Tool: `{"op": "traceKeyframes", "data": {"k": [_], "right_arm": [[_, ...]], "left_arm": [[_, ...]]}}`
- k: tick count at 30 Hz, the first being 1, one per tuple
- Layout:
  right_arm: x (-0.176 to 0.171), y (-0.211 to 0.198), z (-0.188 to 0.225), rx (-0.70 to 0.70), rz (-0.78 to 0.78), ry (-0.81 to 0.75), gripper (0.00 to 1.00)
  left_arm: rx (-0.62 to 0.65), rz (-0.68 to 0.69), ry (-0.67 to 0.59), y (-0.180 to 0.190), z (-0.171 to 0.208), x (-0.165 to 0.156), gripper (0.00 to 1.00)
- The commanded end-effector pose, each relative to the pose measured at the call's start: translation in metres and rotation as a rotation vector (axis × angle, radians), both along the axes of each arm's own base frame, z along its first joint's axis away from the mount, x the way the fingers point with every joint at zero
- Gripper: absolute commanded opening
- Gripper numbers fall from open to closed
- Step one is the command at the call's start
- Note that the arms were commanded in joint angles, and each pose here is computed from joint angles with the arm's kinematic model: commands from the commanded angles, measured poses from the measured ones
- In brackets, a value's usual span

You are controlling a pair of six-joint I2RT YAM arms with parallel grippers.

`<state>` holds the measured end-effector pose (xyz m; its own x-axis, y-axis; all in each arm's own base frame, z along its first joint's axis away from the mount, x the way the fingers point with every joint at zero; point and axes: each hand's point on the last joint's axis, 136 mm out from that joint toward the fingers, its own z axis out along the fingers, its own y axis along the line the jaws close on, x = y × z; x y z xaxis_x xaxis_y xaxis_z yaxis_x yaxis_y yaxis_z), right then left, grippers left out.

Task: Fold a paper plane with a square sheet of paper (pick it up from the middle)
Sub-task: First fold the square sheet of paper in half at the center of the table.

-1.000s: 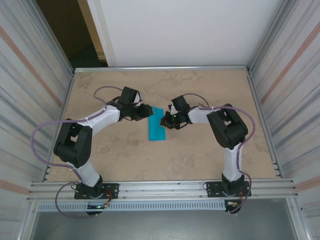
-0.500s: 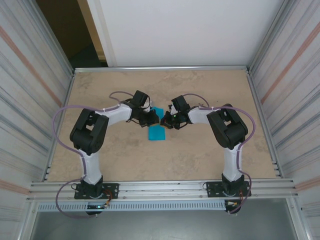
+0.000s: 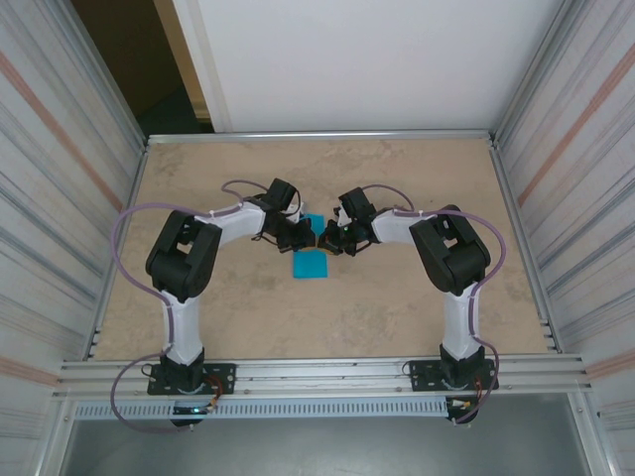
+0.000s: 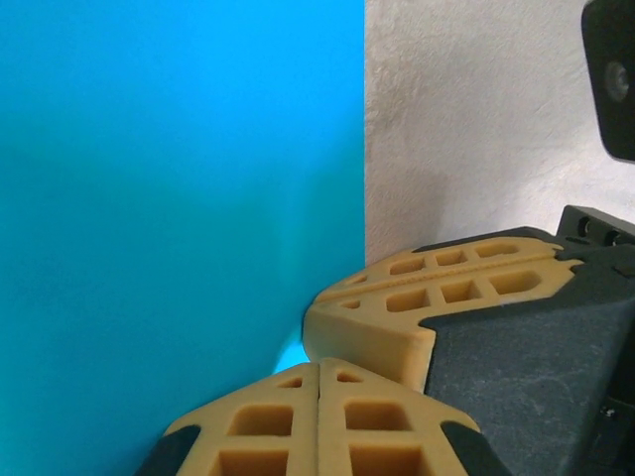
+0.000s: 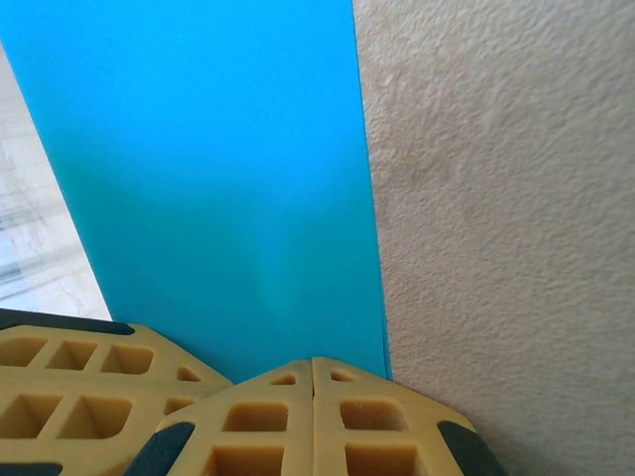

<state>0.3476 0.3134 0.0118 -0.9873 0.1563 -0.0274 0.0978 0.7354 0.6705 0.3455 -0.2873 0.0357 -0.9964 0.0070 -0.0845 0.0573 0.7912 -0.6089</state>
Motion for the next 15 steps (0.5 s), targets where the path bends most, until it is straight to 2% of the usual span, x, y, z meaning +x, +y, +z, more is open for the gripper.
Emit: {"op": "traceKeyframes", "data": {"k": [1, 9, 15], "right_arm": [[-0.048, -0.052, -0.082, -0.305, -0.017, 0.205, 0.02], [-0.058, -0.069, -0.093, -0.367, -0.008, 0.251, 0.01], [-0.062, -0.085, -0.096, -0.405, -0.001, 0.276, 0.01]], "left_arm": [[0.004, -0.037, 0.033, 0.003, -0.008, -0.005, 0.00], [0.038, -0.029, 0.046, 0.029, -0.022, -0.001, 0.00], [0.056, 0.036, 0.073, 0.067, -0.032, -0.005, 0.00]]}}
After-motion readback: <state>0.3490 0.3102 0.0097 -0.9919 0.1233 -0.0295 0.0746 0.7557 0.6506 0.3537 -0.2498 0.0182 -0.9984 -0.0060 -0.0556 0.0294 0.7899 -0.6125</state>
